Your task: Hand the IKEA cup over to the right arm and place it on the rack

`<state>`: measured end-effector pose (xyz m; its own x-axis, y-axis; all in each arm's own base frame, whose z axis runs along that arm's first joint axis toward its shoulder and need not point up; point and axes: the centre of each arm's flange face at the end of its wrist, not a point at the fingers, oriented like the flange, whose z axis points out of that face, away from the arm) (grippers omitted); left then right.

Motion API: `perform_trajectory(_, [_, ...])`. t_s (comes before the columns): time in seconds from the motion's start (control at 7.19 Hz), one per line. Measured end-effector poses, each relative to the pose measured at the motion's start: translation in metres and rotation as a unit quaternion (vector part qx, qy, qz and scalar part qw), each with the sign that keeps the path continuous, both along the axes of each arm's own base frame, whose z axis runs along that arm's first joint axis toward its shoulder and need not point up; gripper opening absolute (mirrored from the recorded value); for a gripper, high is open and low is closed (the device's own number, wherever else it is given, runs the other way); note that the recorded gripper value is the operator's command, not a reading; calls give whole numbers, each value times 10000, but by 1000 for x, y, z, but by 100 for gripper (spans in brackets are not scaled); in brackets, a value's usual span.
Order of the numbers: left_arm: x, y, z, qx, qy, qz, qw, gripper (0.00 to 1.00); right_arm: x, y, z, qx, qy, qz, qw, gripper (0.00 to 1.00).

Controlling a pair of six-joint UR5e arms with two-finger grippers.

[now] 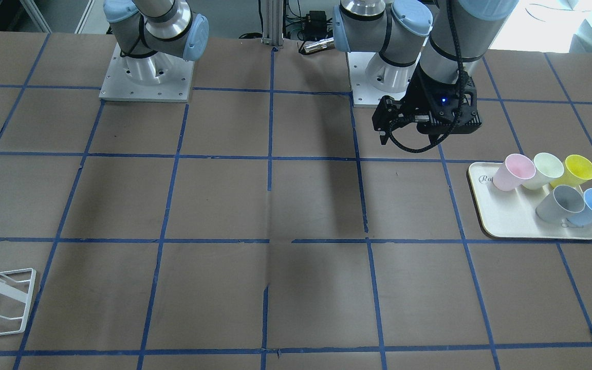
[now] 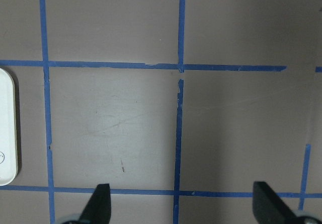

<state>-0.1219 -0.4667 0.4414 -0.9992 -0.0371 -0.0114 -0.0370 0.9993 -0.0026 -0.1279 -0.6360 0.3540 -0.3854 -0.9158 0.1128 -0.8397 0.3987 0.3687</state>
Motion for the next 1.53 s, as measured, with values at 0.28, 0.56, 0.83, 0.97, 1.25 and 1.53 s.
perform_trajectory(0.28, [0,0,1,-28,21,-7,10000,100,2,-1,-8,43,-31,16,10000,97])
perform_trajectory(0.56, [0,1,2,-57,7,-8,10000,100,2,-4,-19,127,-69,38,9999,100])
perform_trajectory(0.83, [0,3,6,-71,-25,-8,10000,100,2,-5,-17,144,-72,61,9999,100])
perform_trajectory(0.97, [1,3,8,-82,-27,-4,10000,100,3,-4,-11,122,-65,72,9999,100])
perform_trajectory(1.25, [1,5,6,-40,-38,-6,10000,100,32,6,30,-125,-14,184,9998,100])
perform_trajectory(1.53, [1,6,6,-29,-40,-10,10000,100,107,28,69,-589,-327,-478,9966,100])
